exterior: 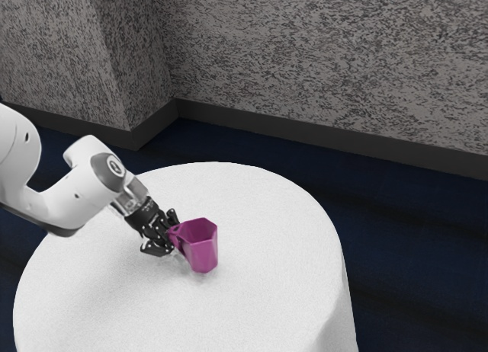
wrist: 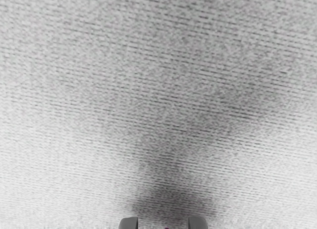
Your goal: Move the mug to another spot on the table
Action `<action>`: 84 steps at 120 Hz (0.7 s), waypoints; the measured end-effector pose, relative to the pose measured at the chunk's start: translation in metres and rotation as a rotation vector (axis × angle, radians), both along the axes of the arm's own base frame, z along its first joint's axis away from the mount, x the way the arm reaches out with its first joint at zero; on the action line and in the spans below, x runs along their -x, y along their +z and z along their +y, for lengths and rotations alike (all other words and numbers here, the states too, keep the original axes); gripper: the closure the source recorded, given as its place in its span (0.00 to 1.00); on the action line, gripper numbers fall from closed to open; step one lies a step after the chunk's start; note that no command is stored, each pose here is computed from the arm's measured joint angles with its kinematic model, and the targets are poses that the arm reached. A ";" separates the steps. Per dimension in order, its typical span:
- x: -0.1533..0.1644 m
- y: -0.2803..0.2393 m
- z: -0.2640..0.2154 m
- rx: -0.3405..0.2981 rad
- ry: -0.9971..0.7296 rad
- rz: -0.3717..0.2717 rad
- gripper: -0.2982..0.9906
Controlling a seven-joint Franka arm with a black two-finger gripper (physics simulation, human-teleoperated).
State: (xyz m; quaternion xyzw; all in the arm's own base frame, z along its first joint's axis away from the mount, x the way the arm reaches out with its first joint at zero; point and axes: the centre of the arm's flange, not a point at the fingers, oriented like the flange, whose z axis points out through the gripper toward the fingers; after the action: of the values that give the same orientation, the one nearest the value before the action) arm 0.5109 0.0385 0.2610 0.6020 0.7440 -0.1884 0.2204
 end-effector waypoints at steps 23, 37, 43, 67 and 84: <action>-0.008 0.005 0.010 0.000 -0.001 -0.033 0.77; -0.010 -0.004 0.027 -0.008 -0.034 -0.059 0.77; -0.013 -0.008 0.033 -0.013 -0.060 -0.078 0.77; -0.060 0.006 0.038 -0.028 -0.295 -0.173 0.77; -0.102 0.024 0.040 -0.056 -0.560 -0.182 0.77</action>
State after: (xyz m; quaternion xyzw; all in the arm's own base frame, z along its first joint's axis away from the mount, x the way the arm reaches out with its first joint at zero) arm 0.6127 0.0783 0.2853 0.8040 0.5313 -0.1665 0.2090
